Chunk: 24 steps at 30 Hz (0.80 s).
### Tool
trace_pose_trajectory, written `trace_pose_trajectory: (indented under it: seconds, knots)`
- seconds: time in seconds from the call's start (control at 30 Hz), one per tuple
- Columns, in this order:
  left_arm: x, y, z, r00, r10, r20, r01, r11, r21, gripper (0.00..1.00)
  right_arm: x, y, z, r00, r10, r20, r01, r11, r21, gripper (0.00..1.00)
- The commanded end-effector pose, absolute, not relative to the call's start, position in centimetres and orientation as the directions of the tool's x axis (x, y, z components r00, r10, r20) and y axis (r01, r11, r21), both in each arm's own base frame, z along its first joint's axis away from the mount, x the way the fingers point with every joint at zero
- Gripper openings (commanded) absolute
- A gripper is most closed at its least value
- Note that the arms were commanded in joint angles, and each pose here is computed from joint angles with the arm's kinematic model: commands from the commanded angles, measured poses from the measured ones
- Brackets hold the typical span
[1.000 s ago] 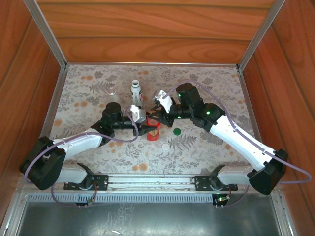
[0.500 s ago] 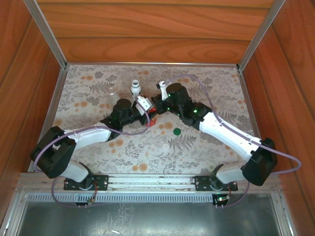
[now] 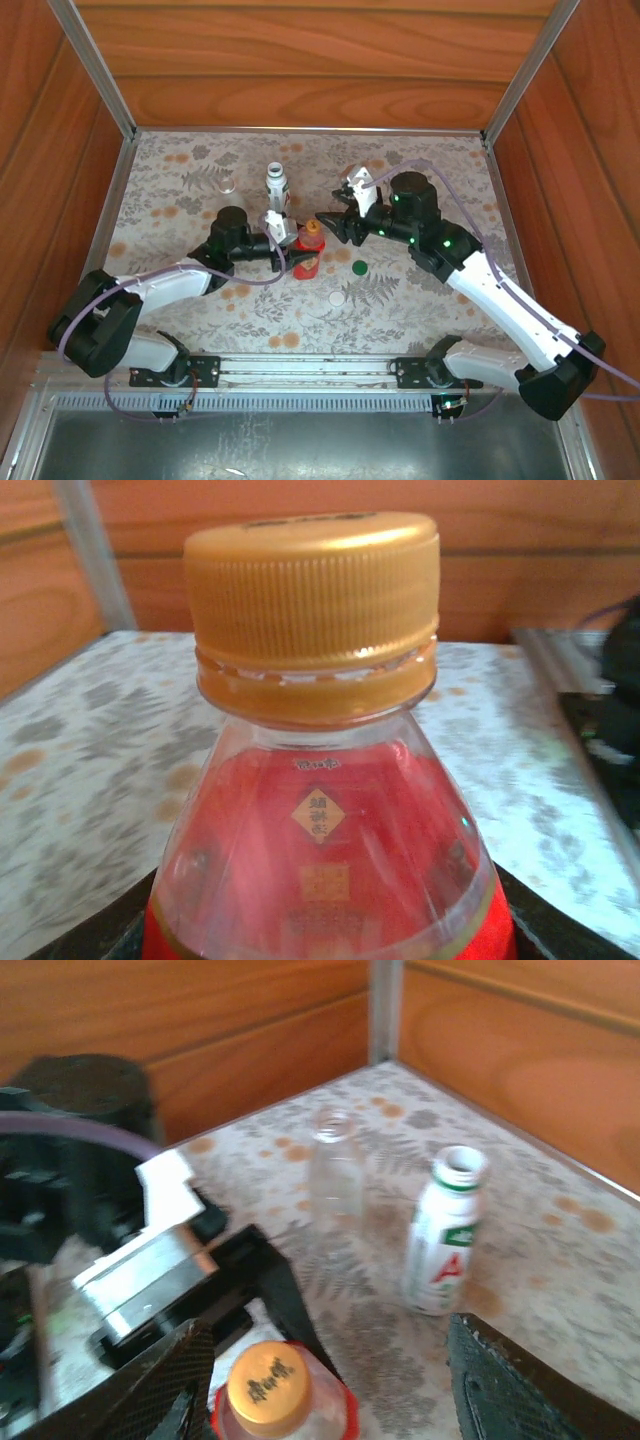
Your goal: Screw on the bottle caps
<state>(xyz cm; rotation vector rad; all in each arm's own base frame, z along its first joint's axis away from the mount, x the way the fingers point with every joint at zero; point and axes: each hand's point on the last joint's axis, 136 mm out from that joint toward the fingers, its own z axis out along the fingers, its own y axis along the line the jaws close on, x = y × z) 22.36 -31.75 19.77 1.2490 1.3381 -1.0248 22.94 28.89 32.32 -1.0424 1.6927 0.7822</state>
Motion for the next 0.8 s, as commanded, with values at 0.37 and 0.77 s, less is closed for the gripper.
trace_pose_trajectory:
  seconds: [0.37,0.77]
  knots:
    - [16.7,-31.5,23.2,0.028,0.046,-0.999,0.973,-0.231,0.016,0.57,17.5,31.2,30.6,-0.164,-0.371,-0.914,-0.986,0.068,0.149,0.54]
    - [16.9,-31.6,23.4,0.029,0.044,-0.999,0.975,-0.223,0.018,0.57,17.2,31.5,29.8,-0.192,-0.398,-0.897,-0.98,0.033,0.195,0.32]
